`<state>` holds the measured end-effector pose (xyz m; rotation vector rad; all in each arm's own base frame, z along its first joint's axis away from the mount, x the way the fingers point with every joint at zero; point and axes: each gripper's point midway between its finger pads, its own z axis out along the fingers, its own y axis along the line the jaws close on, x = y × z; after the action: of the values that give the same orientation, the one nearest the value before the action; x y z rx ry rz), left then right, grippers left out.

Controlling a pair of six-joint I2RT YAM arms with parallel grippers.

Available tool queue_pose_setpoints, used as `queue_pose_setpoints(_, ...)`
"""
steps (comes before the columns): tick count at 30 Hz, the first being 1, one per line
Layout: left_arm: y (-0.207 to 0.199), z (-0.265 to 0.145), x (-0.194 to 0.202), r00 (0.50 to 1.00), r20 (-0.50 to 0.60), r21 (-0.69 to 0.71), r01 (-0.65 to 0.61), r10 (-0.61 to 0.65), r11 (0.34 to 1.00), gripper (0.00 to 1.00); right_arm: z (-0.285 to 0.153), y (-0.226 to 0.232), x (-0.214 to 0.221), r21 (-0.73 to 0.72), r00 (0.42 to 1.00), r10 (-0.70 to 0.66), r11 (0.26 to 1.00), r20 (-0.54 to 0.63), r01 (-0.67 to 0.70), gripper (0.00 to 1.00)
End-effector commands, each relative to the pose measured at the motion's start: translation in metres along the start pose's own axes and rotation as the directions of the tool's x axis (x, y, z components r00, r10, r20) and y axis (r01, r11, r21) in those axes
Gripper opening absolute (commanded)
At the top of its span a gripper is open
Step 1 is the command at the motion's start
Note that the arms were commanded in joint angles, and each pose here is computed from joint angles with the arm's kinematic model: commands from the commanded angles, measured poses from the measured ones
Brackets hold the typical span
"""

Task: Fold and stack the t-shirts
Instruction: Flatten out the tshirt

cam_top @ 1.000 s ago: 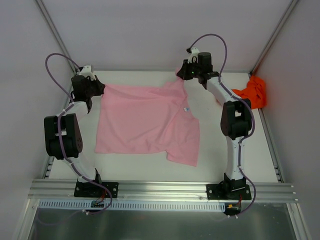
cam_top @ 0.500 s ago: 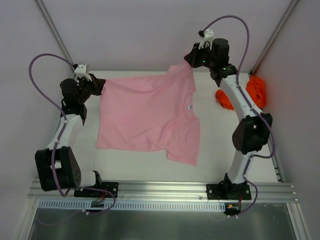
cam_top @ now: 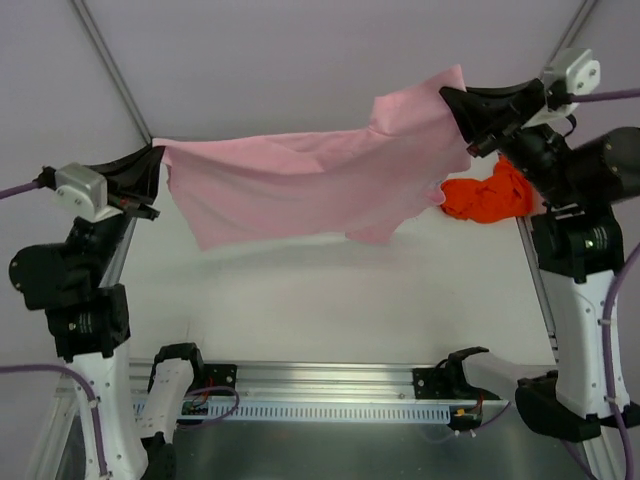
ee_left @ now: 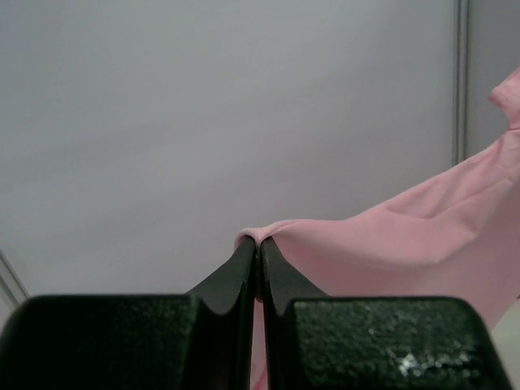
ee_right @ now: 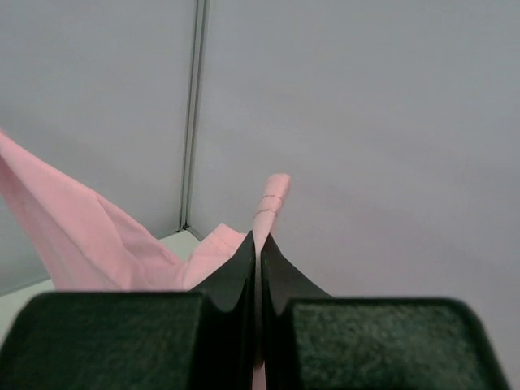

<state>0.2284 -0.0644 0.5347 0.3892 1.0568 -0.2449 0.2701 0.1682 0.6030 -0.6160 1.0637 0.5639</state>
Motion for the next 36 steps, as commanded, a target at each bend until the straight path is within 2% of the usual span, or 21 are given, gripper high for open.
queue_pose_setpoints(1,-0.025,-0.025,-0.059,0.999,0.049,0.017,-0.003,0.002,1.000,0.00,-0.036,0.028,-0.045,-0.023,0.998,-0.037,0.999,0.055,0.038,0.01)
queue_pose_setpoints(3,-0.030,-0.039,-0.073,0.999,0.036,-0.017,0.036,-0.035,0.999,0.00,-0.060,0.042,-0.066,-0.019,0.997,-0.028,0.999,0.066,0.030,0.01)
queue_pose_setpoints(4,-0.035,-0.046,-0.096,0.996,0.072,-0.029,0.046,-0.044,0.999,0.00,-0.071,0.050,-0.085,-0.021,0.995,-0.041,0.999,0.095,0.044,0.01)
queue_pose_setpoints(7,-0.042,-0.053,-0.108,0.990,0.068,-0.036,0.130,-0.127,0.991,0.00,-0.090,0.058,-0.098,-0.006,0.995,-0.031,0.999,0.098,0.032,0.01)
queue_pose_setpoints(11,-0.020,-0.036,-0.068,0.962,-0.011,-0.121,0.269,-0.273,0.955,0.00,-0.079,0.036,-0.070,0.082,1.000,0.020,0.996,0.014,-0.021,0.01)
queue_pose_setpoints(14,0.001,-0.020,0.002,0.914,-0.132,-0.213,0.351,-0.383,0.912,0.00,-0.050,0.011,-0.005,0.136,0.985,0.118,0.986,-0.125,-0.101,0.01)
queue_pose_setpoints(17,0.012,-0.013,0.075,0.852,-0.218,-0.270,0.415,-0.475,0.869,0.00,-0.020,-0.006,0.087,0.164,0.930,0.241,0.966,-0.278,-0.201,0.01)
queue_pose_setpoints(19,0.015,-0.017,0.130,0.795,-0.279,-0.322,0.451,-0.539,0.832,0.00,-0.006,-0.013,0.161,0.201,0.861,0.335,0.940,-0.383,-0.276,0.01)
queue_pose_setpoints(21,0.020,-0.023,0.186,0.728,-0.343,-0.396,0.462,-0.594,0.794,0.00,0.003,-0.018,0.208,0.225,0.817,0.383,0.923,-0.432,-0.313,0.01)
queue_pose_setpoints(25,0.037,-0.038,0.284,0.639,-0.402,-0.532,0.420,-0.656,0.735,0.00,0.030,-0.032,0.301,0.251,0.726,0.443,0.896,-0.526,-0.365,0.01)
queue_pose_setpoints(26,0.046,-0.029,0.291,0.674,-0.370,-0.527,0.414,-0.639,0.742,0.00,0.036,-0.035,0.349,0.273,0.661,0.481,0.875,-0.576,-0.399,0.01)
queue_pose_setpoints(27,0.050,-0.030,0.307,0.669,-0.372,-0.546,0.403,-0.643,0.735,0.00,0.042,-0.037,0.369,0.281,0.634,0.497,0.865,-0.593,-0.415,0.01)
queue_pose_setpoints(28,0.053,-0.033,0.324,0.660,-0.381,-0.561,0.392,-0.648,0.729,0.00,0.060,-0.046,0.371,0.268,0.646,0.494,0.867,-0.583,-0.421,0.01)
queue_pose_setpoints(29,0.060,-0.035,0.356,0.624,-0.410,-0.598,0.367,-0.665,0.712,0.00,0.061,-0.048,0.428,0.313,0.558,0.535,0.838,-0.634,-0.448,0.01)
queue_pose_setpoints(30,0.068,-0.025,0.364,0.634,-0.410,-0.594,0.359,-0.655,0.720,0.00,0.068,-0.050,0.447,0.311,0.538,0.539,0.832,-0.647,-0.460,0.01)
queue_pose_setpoints(31,0.069,-0.028,0.400,0.579,-0.453,-0.615,0.347,-0.678,0.708,0.00,0.071,-0.052,0.465,0.325,0.508,0.551,0.822,-0.663,-0.467,0.01)
queue_pose_setpoints(32,0.072,-0.024,0.412,0.566,-0.467,-0.613,0.346,-0.679,0.710,0.00,0.093,-0.065,0.460,0.309,0.547,0.540,0.833,-0.640,-0.459,0.01)
queue_pose_setpoints(33,0.081,-0.008,0.415,0.578,-0.462,-0.603,0.351,-0.673,0.716,0.00,0.090,-0.066,0.509,0.343,0.487,0.560,0.816,-0.671,-0.466,0.01)
queue_pose_setpoints(34,0.081,-0.010,0.446,0.528,-0.493,-0.616,0.349,-0.691,0.706,0.00,0.092,-0.068,0.521,0.355,0.470,0.565,0.812,-0.678,-0.464,0.01)
queue_pose_setpoints(35,0.083,-0.004,0.453,0.528,-0.497,-0.607,0.355,-0.689,0.711,0.00,0.105,-0.079,0.518,0.345,0.509,0.555,0.823,-0.657,-0.452,0.01)
queue_pose_setpoints(36,0.092,0.013,0.452,0.555,-0.483,-0.589,0.367,-0.678,0.720,0.00,0.103,-0.082,0.538,0.374,0.497,0.569,0.816,-0.655,-0.441,0.01)
